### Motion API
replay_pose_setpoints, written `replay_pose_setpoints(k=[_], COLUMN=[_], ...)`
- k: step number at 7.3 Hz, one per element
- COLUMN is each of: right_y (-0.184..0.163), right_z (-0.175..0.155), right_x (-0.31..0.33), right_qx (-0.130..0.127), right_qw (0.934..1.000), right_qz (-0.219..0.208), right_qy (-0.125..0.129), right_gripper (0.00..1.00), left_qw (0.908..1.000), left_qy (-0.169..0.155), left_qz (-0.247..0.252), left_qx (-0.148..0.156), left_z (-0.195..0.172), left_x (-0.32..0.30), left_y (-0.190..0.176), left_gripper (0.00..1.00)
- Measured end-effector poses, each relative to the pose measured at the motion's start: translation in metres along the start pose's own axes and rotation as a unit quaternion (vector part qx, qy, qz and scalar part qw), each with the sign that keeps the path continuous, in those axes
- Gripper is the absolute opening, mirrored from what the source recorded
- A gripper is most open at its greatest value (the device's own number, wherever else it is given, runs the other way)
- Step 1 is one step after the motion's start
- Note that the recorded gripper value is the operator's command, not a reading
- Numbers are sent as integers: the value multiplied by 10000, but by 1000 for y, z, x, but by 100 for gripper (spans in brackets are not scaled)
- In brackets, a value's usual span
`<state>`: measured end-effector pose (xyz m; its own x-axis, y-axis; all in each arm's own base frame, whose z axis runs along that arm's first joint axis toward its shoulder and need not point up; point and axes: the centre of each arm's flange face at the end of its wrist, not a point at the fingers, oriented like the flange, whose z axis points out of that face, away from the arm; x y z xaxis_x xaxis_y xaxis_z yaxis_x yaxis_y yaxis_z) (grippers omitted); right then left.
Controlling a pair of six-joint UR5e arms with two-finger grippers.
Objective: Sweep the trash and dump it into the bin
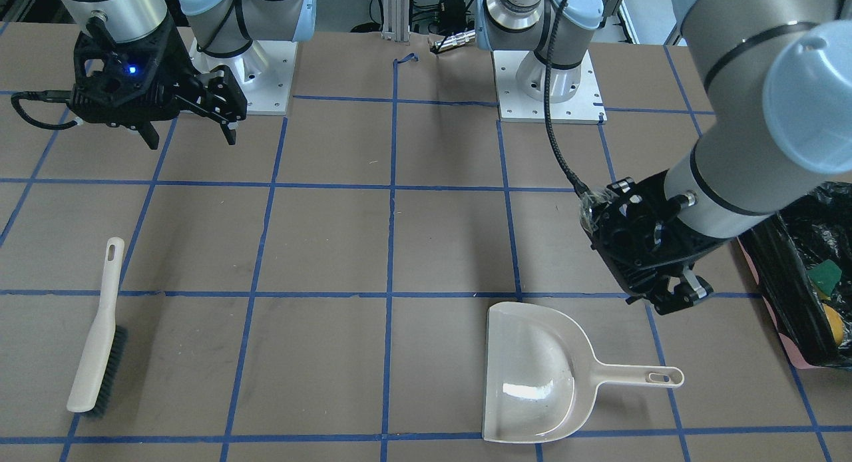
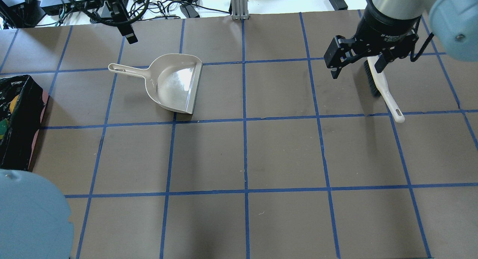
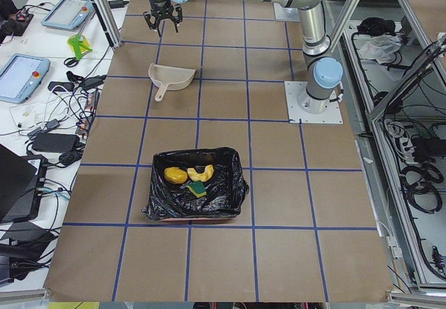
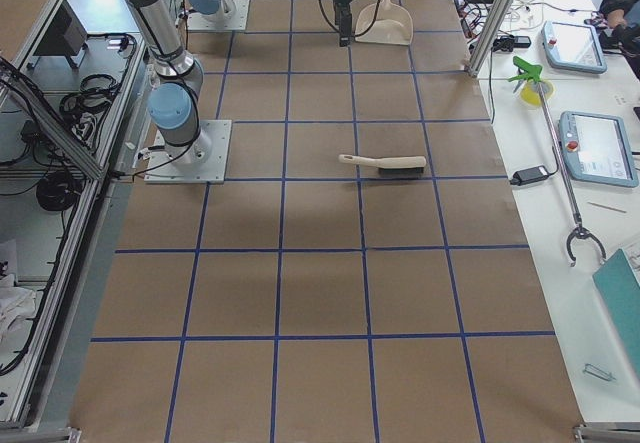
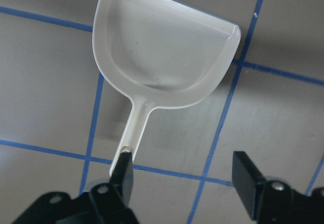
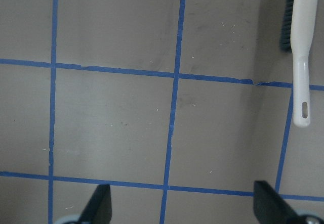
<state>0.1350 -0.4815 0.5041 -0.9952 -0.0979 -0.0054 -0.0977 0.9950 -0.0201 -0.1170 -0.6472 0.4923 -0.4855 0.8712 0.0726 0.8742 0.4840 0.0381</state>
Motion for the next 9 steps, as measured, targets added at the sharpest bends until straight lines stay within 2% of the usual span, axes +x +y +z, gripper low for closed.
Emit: replay_pose_setpoints(k=[2,3,5,6,7,9], right_y=[1,1,2,2,3,4], right_z=[0,0,1,1,1,0], right_x=[-1,-1,-1,-1,-1,-1], right_qx=[-9,-12,-30,-27,-20,-10], right_qw=[10000,10000,10000,10000,10000,10000], right_qz=[4,7,8,8,8,8], right_qy=[-57,-44,-34,-32,-33,-31], right_gripper=[100,100,100,100,100,100], left_qw=[9930,9830,9502,9365,9293,9240], left_qy=[55,45,-16,-34,-14,-66], left_qz=[-1177,-1835,-3110,-3501,-3686,-3815], left_qx=[73,102,175,217,206,271], left_z=[-23,-31,-32,-27,-21,-14], left_x=[43,62,83,90,99,119], left_y=[15,24,37,40,45,55], left_gripper=[81,82,82,82,82,97])
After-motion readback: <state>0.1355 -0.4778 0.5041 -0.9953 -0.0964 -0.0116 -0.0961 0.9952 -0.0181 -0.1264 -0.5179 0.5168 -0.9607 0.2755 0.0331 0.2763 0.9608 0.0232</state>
